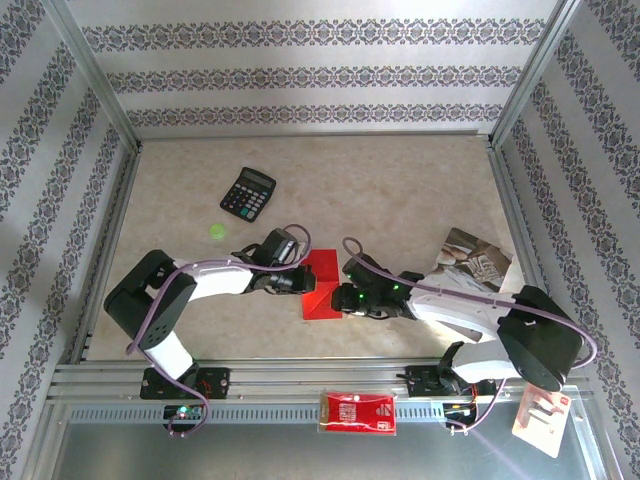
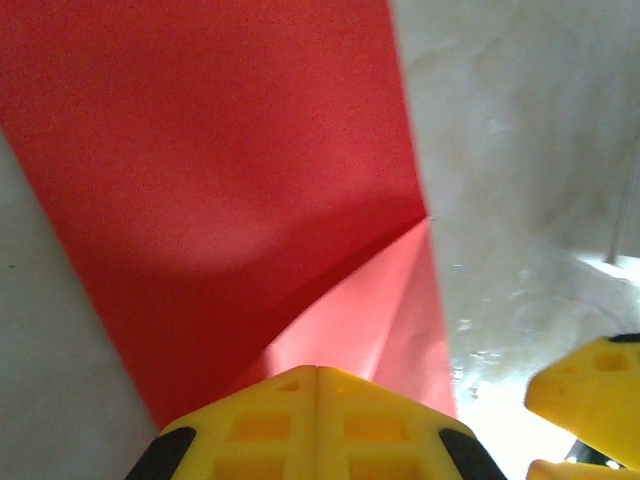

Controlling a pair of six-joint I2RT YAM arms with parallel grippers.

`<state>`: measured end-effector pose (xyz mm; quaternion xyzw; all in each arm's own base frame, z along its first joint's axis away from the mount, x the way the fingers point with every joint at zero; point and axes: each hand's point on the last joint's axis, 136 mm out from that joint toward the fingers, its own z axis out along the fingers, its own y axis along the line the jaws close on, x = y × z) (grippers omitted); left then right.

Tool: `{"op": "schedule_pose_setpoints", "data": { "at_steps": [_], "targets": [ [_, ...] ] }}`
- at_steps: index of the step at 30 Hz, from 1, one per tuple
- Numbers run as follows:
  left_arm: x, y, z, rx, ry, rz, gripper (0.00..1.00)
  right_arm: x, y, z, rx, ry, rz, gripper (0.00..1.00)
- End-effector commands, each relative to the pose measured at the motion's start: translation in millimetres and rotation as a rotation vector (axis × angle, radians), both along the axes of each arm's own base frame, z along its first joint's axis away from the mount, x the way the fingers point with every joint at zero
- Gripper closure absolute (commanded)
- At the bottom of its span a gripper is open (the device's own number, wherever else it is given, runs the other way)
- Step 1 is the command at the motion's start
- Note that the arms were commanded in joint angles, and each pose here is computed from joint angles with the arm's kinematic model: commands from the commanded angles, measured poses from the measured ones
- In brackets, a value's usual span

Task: Fold a paper plane with a square sheet of paper (pick it up from the middle)
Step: Fold the triangle a second time at the center of the table, then turn over the paper at the center of the table.

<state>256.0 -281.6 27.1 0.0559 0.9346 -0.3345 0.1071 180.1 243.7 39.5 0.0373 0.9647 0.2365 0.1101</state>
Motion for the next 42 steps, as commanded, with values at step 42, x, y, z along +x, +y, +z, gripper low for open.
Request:
{"op": "schedule_pose_setpoints", "data": {
  "at_steps": [42],
  "targets": [
    [-21.6, 22.0, -44.4, 0.078, 0.075, -0.016, 1.00, 9.9, 38.9, 1.7, 0.233, -0.080, -0.019, 0.66]
  ]
}}
